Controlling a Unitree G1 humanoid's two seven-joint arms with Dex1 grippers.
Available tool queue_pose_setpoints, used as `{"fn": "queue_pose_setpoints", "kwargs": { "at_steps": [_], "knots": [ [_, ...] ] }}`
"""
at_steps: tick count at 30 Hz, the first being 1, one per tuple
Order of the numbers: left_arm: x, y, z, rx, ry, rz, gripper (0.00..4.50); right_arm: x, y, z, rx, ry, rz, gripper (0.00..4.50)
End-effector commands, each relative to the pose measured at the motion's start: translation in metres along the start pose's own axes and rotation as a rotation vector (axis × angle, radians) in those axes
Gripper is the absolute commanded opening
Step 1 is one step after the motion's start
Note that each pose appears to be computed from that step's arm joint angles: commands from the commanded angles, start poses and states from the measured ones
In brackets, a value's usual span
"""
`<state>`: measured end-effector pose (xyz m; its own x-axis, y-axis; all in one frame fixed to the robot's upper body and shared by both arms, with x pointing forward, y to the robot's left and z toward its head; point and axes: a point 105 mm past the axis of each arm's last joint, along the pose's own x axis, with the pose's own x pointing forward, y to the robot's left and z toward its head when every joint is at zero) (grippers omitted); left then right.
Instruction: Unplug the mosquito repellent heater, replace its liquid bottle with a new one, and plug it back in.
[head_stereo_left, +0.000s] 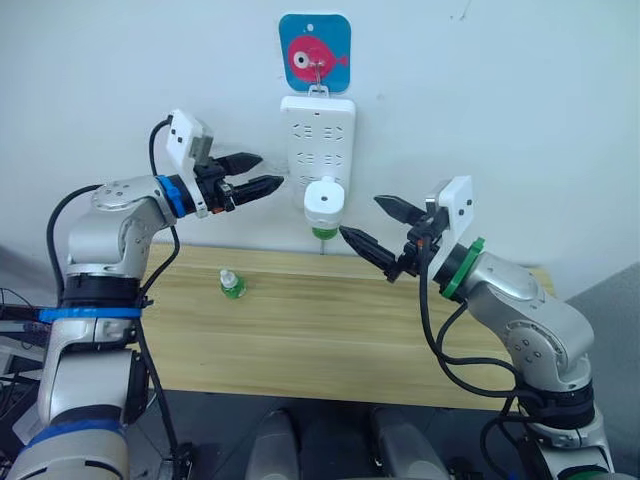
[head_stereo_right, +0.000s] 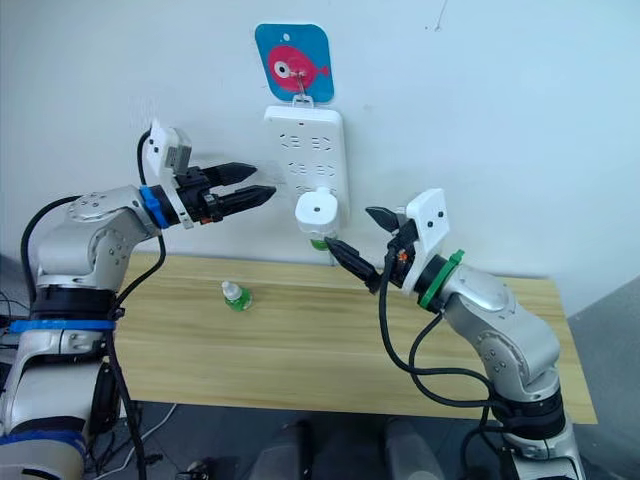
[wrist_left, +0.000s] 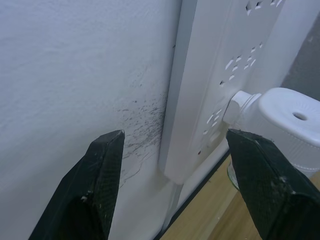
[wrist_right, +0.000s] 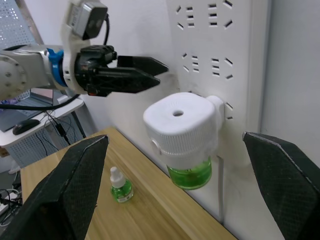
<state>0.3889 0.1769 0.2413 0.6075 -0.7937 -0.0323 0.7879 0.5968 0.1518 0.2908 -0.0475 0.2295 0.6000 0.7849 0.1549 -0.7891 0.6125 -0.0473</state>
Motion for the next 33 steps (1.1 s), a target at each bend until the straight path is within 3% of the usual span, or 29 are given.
{"fn": "queue_pose_setpoints", "kwargs": {
  "at_steps": [1, 12, 19, 28, 33],
  "knots": [
    [0.010, 0.000, 0.007, 0.064, -0.010, -0.052, 3.37, 0.004, 0.018, 0.026, -0.062, -0.078, 0.056, 4.50],
    [0.040, 0.003, 0.007, 0.084, -0.023, -0.112, 3.37, 0.003, 0.014, 0.025, -0.048, -0.068, -0.005, 4.50],
    [0.058, -0.009, 0.015, 0.104, -0.042, -0.208, 3.37, -0.010, -0.026, 0.002, -0.064, 0.011, -0.205, 4.50],
    [0.061, -0.020, 0.017, 0.089, -0.041, -0.315, 3.37, -0.018, -0.034, -0.005, -0.042, 0.019, -0.254, 4.50],
    [0.053, -0.024, 0.019, 0.056, -0.047, -0.363, 2.19, -0.024, -0.026, -0.010, -0.012, 0.034, -0.248, 4.50]
  ]
}}
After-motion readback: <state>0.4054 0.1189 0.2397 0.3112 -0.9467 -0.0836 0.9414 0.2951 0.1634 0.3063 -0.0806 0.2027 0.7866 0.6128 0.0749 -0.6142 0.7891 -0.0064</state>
